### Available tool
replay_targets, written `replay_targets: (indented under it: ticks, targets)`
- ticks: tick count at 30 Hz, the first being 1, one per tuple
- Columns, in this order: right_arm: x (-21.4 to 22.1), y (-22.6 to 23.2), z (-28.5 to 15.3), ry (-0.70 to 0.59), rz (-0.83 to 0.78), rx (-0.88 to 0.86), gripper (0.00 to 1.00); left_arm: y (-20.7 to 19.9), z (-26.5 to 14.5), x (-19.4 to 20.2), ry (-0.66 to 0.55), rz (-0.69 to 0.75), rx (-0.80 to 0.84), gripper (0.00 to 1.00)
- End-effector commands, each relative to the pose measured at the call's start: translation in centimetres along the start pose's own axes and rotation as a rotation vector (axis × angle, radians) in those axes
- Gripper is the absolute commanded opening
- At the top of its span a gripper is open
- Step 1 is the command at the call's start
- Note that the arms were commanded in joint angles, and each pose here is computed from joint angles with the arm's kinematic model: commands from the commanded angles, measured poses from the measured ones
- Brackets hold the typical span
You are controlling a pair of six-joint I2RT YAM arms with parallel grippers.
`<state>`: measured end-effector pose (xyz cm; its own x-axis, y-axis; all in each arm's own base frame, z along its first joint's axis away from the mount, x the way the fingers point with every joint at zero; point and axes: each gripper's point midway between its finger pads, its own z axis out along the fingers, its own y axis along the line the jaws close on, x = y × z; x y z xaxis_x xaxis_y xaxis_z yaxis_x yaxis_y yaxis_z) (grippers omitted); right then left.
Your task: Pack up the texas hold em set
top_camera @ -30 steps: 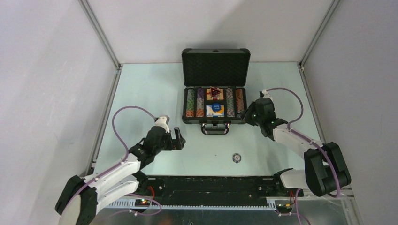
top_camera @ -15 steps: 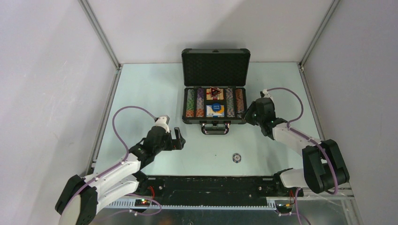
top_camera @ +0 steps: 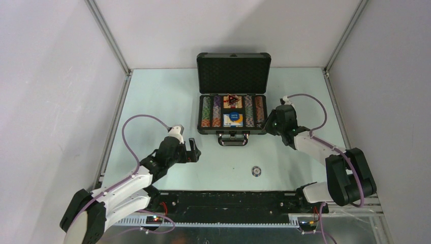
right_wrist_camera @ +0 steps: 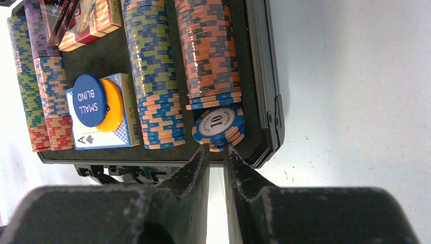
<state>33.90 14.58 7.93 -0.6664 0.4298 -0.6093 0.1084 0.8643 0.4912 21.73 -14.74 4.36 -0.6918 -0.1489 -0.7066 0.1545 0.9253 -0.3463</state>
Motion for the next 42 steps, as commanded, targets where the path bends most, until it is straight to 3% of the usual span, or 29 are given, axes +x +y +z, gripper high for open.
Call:
replay_targets:
  ticks: [1, 18, 42]
  targets:
    - [-1.4, 0.3, 0.5, -0.042, -0.035, 0.023, 0.2, -1.2, -0.1, -2.9, -0.076, 0.009, 0.029, 1.0]
    - [-3.2, 1.7, -2.3, -0.105, -0.042, -0.007, 0.2, -1.2, -0.1, -2.8, -0.074, 0.009, 0.028, 1.0]
    - [-2.5, 1.6, -0.2, -0.075, -0.031, -0.026, 0.18, -1.2, 0.0, -2.8, -0.073, 0.009, 0.028, 1.0]
